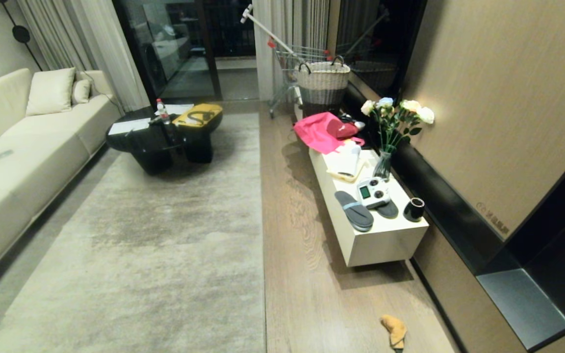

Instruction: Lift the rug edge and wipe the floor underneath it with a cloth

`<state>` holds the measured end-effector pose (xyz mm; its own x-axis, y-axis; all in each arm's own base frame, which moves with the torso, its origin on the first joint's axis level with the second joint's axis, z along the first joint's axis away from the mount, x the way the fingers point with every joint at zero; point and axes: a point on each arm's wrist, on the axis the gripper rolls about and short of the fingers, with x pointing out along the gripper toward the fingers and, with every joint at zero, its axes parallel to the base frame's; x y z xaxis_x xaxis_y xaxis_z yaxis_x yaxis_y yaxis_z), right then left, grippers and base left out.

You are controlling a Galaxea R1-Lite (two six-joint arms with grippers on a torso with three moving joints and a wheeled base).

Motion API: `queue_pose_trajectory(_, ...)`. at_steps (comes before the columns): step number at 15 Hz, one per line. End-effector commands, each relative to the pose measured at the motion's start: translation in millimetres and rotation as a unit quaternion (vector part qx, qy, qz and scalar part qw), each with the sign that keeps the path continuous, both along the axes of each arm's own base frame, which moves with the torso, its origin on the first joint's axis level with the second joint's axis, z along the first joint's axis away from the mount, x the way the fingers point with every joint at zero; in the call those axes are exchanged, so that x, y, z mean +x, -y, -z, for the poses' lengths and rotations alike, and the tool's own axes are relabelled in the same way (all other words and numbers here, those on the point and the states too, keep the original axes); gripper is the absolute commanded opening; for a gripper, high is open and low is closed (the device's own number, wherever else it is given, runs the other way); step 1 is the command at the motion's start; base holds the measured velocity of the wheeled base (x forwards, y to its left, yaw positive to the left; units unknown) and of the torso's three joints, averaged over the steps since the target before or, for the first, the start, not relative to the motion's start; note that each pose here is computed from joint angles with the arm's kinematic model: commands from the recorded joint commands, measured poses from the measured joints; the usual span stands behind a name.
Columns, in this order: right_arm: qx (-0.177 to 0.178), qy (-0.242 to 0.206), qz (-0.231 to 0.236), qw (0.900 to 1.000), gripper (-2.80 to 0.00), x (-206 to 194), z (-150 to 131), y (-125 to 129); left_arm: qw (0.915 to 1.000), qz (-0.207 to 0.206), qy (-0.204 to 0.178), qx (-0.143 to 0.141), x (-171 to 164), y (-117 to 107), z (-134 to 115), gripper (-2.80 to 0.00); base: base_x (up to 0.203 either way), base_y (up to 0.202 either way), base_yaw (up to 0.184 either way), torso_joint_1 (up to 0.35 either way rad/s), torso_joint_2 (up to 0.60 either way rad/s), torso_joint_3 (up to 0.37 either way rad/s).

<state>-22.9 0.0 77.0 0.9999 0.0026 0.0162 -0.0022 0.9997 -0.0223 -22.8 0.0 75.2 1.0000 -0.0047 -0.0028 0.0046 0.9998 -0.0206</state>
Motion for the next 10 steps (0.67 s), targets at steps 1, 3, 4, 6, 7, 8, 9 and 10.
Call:
queue_pose_trajectory(1,-0.001,-0.001,0.000,1.000,-2.80,0.1,0.0,0.0,1.0000,0.000,0.000,0.000,0.0,0.0,-0.1,-2.80,0.000,0.000,0.000,0.000,0.00,0.000)
queue_pose_trajectory(3,0.001,-0.001,0.000,1.000,-2.80,0.1,0.1,0.0,1.0000,0.000,0.000,0.000,0.1,0.0,-0.1,-2.80,0.000,0.000,0.000,0.000,0.00,0.000)
queue_pose_trajectory(4,0.006,-0.001,0.000,1.000,-2.80,0.1,0.1,0.0,1.0000,0.000,-0.001,0.000,0.1,0.0,0.0,-2.80,0.000,0.000,0.000,0.000,0.00,0.000)
queue_pose_trajectory(6,0.010,0.000,0.000,1.000,-2.80,0.1,-0.1,0.0,1.0000,0.000,0.000,0.000,0.0,0.0,0.0,-2.80,0.000,0.000,0.000,0.000,0.00,0.000)
queue_pose_trajectory(7,0.010,0.000,0.000,1.000,-2.80,0.1,-0.1,0.0,1.0000,0.000,-0.001,0.000,0.1,0.0,0.0,-2.80,0.000,0.000,0.000,0.000,0.00,0.000)
queue_pose_trajectory(8,0.010,0.000,0.000,1.000,-2.80,0.1,-0.1,0.0,1.0000,0.000,0.000,0.000,0.0,0.0,0.0,-2.80,0.000,0.000,0.000,0.000,0.00,0.000)
queue_pose_trajectory(9,0.009,-0.001,0.000,1.000,-2.80,0.1,0.1,0.0,1.0000,0.000,0.000,0.000,0.0,0.0,0.0,-2.80,0.000,0.000,0.000,0.000,0.00,0.000)
queue_pose_trajectory(10,0.010,-0.001,0.000,1.000,-2.80,0.1,0.1,0.0,1.0000,0.000,0.000,0.000,0.1,0.0,0.0,-2.80,0.000,0.000,0.000,0.000,0.00,0.000)
